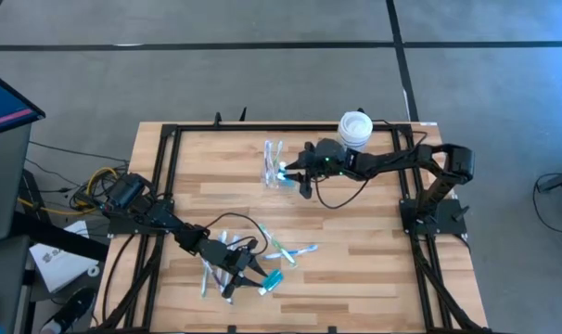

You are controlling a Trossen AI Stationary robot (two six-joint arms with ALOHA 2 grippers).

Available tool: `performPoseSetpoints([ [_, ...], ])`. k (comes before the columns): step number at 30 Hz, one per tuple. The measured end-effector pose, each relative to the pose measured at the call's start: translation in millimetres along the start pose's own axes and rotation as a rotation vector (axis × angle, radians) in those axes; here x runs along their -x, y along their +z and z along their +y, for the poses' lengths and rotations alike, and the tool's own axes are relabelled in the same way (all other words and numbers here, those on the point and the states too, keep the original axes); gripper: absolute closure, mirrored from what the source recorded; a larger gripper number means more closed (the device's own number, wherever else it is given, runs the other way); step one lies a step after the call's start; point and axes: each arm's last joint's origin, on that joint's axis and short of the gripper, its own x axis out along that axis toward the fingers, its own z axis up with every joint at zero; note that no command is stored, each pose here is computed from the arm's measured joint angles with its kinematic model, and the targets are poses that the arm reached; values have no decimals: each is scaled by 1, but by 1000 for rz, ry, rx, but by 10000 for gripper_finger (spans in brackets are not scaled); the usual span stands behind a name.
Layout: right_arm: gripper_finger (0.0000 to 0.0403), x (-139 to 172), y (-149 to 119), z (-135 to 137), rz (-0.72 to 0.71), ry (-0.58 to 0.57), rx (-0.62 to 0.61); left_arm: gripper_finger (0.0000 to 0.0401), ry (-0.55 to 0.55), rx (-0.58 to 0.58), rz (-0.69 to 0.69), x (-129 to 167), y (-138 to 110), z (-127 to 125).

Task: Pick & Place toothbrushing station
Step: Put the mouthwash into the transparent organizer

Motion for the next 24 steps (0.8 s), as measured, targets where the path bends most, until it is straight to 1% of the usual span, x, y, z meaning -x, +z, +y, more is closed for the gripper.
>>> performPoseSetpoints([
  [4, 276, 7, 8, 9, -22, 71, 2, 252, 0, 4, 0, 0, 0, 0],
  [9, 276, 9, 8, 21, 12, 102, 7, 252, -11, 73, 7, 0, -1, -2],
  [13, 276, 8, 5, 30, 43, 127, 14, 252, -20, 119, 13, 1, -3, -9],
  [16, 276, 8, 4, 36, 54, 139, 20, 252, 21, 134, 22, 2, -7, -17],
  [20, 276, 7, 3, 41, 66, 104, 29, 252, 97, 147, 66, 0, -11, -31],
  [24, 276, 7, 3, 41, 66, 95, 28, 252, 170, 176, 116, -4, -12, -41],
])
